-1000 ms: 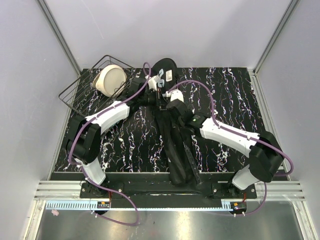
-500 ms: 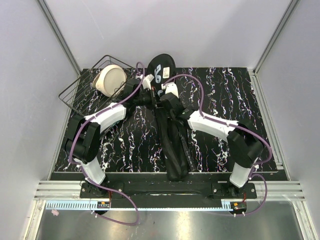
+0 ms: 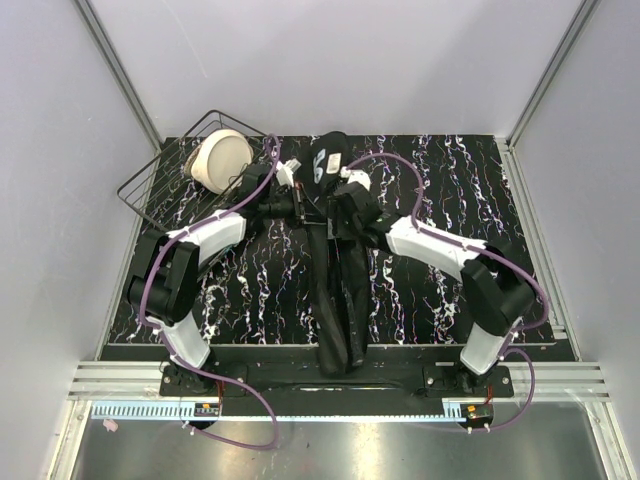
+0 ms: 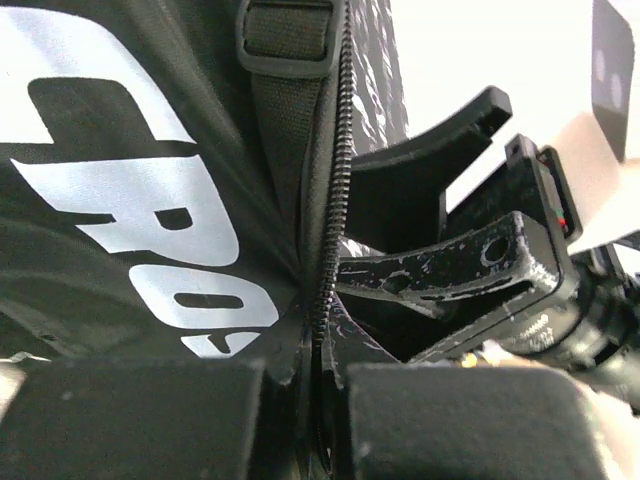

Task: Pack up the badminton gear

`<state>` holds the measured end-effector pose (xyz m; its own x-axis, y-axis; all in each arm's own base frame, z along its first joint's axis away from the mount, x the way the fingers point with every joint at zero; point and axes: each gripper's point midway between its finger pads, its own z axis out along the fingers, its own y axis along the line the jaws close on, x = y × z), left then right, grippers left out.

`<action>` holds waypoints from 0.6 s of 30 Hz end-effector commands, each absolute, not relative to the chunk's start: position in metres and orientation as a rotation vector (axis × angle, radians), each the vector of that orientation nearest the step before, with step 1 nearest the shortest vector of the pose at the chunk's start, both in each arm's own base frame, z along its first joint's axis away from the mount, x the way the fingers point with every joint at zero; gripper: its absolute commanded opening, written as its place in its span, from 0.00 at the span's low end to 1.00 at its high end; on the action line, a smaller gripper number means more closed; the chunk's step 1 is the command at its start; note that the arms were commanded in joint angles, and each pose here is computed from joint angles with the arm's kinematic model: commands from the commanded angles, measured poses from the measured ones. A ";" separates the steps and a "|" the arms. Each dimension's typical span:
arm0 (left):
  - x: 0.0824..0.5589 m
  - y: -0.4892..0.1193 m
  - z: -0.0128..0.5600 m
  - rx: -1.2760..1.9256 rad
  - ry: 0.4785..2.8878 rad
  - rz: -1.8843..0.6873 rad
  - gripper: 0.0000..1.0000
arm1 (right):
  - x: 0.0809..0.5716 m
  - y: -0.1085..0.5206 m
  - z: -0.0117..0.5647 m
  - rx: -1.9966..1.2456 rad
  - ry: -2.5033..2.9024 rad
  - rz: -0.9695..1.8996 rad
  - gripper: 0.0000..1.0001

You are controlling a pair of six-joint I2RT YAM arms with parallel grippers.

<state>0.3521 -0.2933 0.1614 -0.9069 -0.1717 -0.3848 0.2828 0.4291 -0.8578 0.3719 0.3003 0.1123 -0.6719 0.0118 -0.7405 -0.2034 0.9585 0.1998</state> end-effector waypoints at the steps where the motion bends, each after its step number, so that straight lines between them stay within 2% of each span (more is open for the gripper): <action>1: 0.329 -0.315 0.203 0.299 2.154 -1.669 0.00 | 0.300 0.335 0.156 -0.270 2.310 0.792 0.69; 3: 0.329 -0.315 0.203 0.292 2.158 -1.669 0.00 | 0.298 0.311 0.169 -0.233 2.283 0.786 0.74; 5: 0.329 -0.314 0.204 0.296 2.153 -1.664 0.00 | 0.291 0.291 0.157 -0.258 2.296 0.755 0.79; 9: 0.328 -0.314 0.206 0.303 2.151 -1.651 0.00 | 0.294 0.260 0.152 -0.271 2.304 0.776 0.81; 16: 0.329 -0.313 0.203 0.301 2.160 -1.640 0.00 | 0.275 0.262 0.167 -0.404 2.263 0.896 0.82; 18: 0.329 -0.313 0.202 0.296 2.166 -1.643 0.00 | 0.273 0.251 0.174 -0.370 2.228 0.848 0.88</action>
<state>0.3188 -0.3099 0.1679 -0.9429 -0.0592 -0.3279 0.2888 0.3456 -0.8928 0.2870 0.2546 0.1428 -0.7666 -0.0153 -0.6419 -0.3993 0.7943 0.4579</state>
